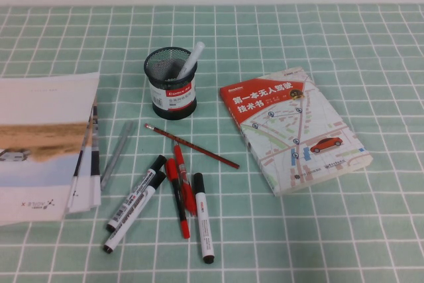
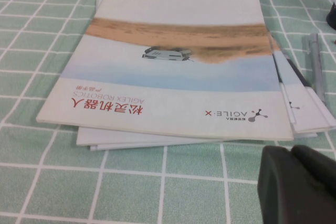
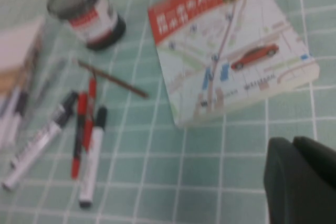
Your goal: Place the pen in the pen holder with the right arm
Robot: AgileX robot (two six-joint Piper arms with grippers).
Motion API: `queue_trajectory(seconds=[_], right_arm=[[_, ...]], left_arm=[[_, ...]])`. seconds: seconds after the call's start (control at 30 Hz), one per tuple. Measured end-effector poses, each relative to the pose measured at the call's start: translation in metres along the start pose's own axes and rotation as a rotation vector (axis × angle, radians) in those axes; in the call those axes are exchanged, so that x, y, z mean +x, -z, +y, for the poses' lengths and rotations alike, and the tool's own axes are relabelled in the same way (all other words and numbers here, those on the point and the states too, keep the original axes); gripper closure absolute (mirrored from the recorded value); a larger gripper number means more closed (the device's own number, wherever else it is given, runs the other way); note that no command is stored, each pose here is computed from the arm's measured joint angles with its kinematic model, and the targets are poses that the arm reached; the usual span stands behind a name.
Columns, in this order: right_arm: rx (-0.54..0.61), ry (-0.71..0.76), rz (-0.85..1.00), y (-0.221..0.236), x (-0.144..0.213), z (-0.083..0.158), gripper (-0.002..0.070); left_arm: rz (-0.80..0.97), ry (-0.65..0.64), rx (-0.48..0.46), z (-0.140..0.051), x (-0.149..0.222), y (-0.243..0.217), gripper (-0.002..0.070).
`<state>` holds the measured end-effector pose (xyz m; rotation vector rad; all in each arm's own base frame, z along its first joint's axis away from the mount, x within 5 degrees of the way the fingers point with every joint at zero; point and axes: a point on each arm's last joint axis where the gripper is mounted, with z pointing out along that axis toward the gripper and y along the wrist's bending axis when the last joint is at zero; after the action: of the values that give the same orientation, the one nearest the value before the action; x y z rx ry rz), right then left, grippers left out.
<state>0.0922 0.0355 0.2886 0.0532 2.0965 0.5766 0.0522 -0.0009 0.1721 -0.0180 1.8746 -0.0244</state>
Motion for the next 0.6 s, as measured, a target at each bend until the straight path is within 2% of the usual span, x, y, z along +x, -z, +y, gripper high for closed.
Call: queue_trajectory(seconds=[0.17, 0.3, 0.43, 0.6], right_arm=[[0.01, 0.088, 0.202, -0.024, -0.034, 0.005, 0.0695], [-0.028, 0.141, 0.315, -0.051, -0.052, 0.013, 0.0695], [-0.059, 0.19, 0.444, -0.084, -0.054, 0.029, 0.0695], [-0.012, 0.243, 0.587, -0.126, -0.046, 0.055, 0.0695]], left_arm=[[0.0, 0.0, 0.0, 0.0, 0.0, 0.0, 0.0679], [0.0, 0.0, 0.0, 0.0, 0.0, 0.0, 0.0679], [0.0, 0.0, 0.0, 0.0, 0.0, 0.0, 0.0679], [0.0, 0.0, 0.0, 0.0, 0.0, 0.0, 0.0679]])
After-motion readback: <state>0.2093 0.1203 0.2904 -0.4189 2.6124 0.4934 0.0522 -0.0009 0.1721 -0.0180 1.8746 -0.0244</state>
